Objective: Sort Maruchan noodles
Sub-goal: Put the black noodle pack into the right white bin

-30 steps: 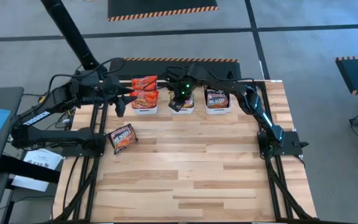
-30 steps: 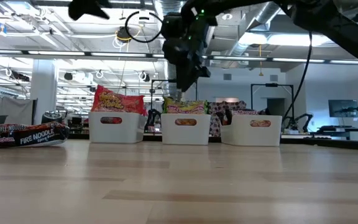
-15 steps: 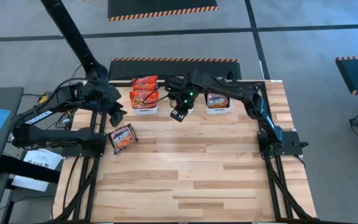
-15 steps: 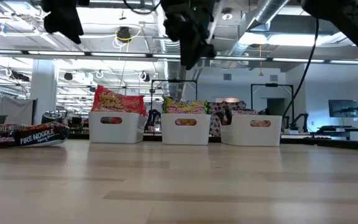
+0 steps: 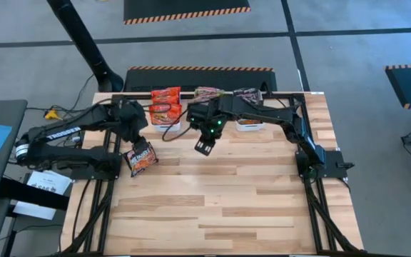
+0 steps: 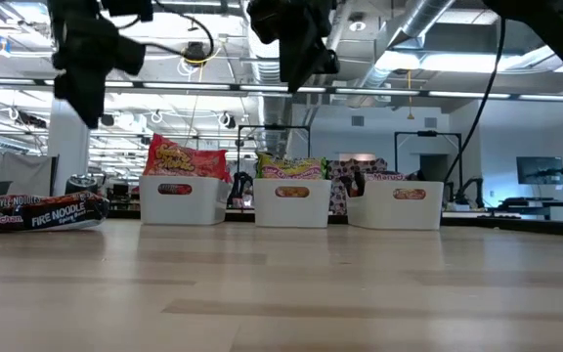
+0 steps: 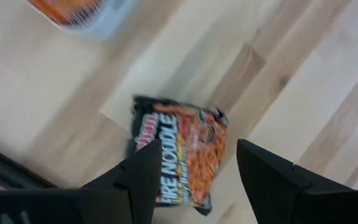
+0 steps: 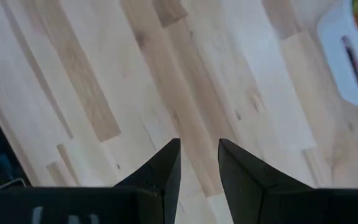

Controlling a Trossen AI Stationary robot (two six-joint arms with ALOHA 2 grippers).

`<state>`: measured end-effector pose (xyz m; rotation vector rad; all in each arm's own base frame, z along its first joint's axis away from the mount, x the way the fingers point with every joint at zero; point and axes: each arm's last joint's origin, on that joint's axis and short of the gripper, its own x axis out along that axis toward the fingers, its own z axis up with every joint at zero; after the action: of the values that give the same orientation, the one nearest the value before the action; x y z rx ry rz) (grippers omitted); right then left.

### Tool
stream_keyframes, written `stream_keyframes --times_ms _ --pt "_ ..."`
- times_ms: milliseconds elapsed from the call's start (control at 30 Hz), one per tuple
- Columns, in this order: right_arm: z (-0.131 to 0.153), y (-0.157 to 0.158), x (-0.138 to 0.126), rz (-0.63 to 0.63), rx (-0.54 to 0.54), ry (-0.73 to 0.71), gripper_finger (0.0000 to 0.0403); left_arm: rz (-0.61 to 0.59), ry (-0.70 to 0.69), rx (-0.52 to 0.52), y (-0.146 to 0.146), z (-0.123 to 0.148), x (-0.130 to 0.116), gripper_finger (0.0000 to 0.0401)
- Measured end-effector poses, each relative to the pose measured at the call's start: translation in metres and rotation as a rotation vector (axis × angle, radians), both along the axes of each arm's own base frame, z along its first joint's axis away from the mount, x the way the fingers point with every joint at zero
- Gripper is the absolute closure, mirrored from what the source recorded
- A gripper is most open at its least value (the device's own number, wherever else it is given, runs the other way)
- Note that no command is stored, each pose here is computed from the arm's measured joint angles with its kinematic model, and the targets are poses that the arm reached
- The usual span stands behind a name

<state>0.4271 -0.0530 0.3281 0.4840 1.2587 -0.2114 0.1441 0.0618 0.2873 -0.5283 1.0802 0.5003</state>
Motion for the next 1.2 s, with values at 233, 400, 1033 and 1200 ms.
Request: stream_keyframes --times_ms 233,400,1033,1200 --pt "-0.001 0.019 0.000 0.043 0.002 0.018 0.0269 0.017 0.066 -0.101 -0.005 -0.043 0.000 0.0207" --pt "0.000 0.021 0.000 0.033 0.006 0.019 0.0269 0.057 0.087 -0.141 -0.009 -0.071 -0.001 0.0207" --pt "0.000 0.020 0.001 0.015 0.011 0.018 0.0269 0.231 0.119 -0.086 -0.017 -0.131 -0.011 0.0207" --pt "0.000 0.020 0.001 0.013 0.011 0.018 0.0269 0.239 0.100 -0.089 -0.018 -0.131 -0.009 0.0244"
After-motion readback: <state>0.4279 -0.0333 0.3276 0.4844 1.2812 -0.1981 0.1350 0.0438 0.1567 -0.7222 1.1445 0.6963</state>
